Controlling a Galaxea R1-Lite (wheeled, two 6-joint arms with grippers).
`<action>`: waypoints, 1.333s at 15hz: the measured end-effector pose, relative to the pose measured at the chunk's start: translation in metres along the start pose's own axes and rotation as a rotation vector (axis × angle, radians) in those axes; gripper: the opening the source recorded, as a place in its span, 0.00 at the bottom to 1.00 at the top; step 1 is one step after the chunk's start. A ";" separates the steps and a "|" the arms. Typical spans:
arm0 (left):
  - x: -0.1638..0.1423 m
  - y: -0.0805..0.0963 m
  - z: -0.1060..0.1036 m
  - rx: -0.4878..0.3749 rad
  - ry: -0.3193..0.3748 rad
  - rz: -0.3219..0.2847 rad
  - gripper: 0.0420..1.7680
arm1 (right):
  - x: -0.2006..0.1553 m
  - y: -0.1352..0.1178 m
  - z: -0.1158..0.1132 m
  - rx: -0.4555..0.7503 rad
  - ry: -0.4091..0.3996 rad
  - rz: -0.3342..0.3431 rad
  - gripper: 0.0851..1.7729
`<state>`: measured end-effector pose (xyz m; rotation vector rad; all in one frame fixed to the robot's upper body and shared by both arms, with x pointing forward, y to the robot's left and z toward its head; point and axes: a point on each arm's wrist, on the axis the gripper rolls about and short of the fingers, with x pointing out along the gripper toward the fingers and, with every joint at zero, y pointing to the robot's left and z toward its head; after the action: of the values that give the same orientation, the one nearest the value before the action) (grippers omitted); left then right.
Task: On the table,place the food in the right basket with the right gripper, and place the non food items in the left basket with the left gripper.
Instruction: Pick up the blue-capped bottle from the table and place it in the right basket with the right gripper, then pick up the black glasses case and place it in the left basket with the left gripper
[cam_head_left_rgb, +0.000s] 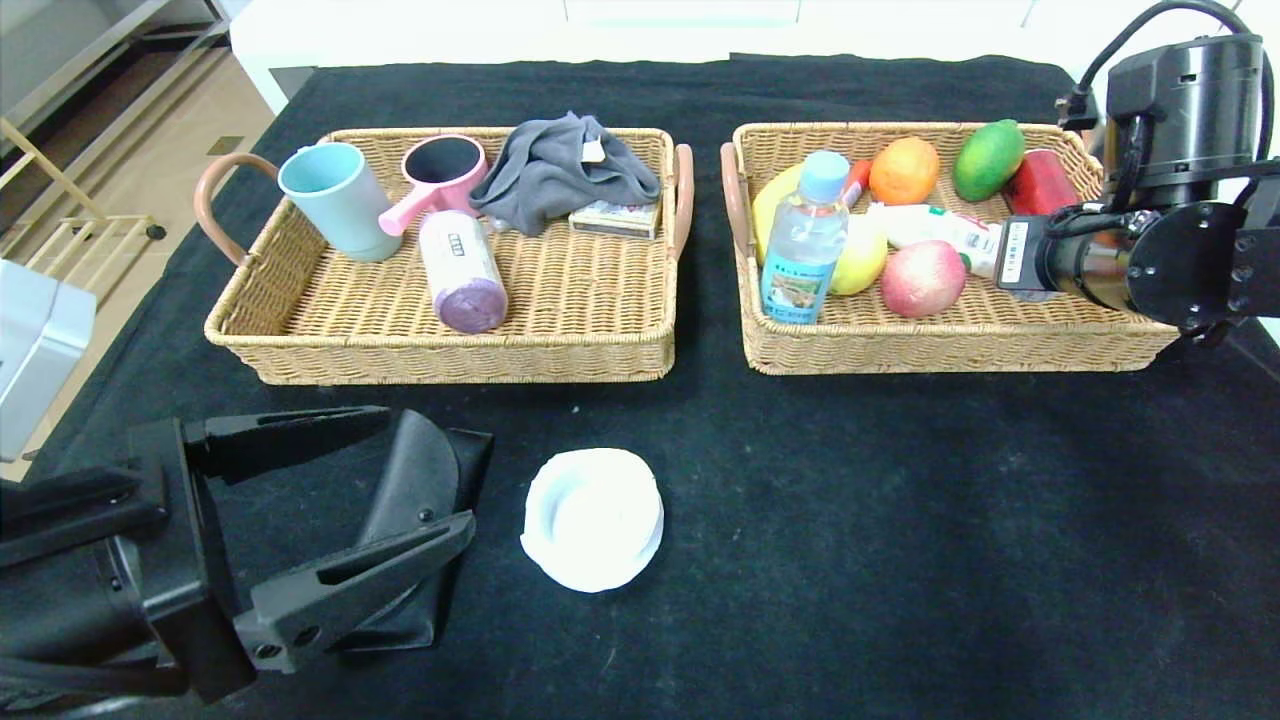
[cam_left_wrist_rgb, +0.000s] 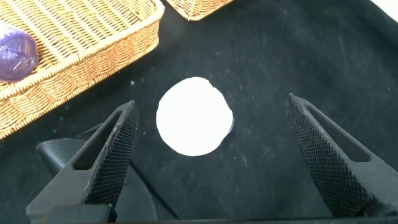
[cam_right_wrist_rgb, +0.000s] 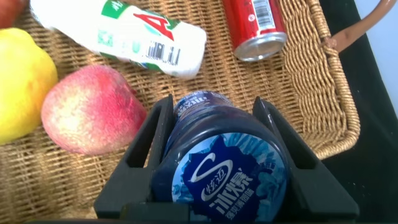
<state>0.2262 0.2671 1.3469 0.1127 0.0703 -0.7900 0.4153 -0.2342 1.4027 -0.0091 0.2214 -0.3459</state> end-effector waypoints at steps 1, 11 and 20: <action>0.000 0.000 0.001 0.003 -0.007 0.001 0.97 | 0.001 0.001 0.000 0.002 -0.003 0.000 0.52; 0.001 0.000 0.000 0.004 -0.007 0.003 0.97 | -0.011 0.003 -0.001 0.003 -0.006 0.037 0.84; 0.002 0.001 -0.002 0.024 0.003 0.012 0.97 | -0.111 0.008 -0.033 -0.091 0.051 0.519 0.92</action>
<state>0.2280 0.2670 1.3447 0.1371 0.0625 -0.7792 0.3094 -0.1882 1.3939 -0.0317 0.2805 0.1812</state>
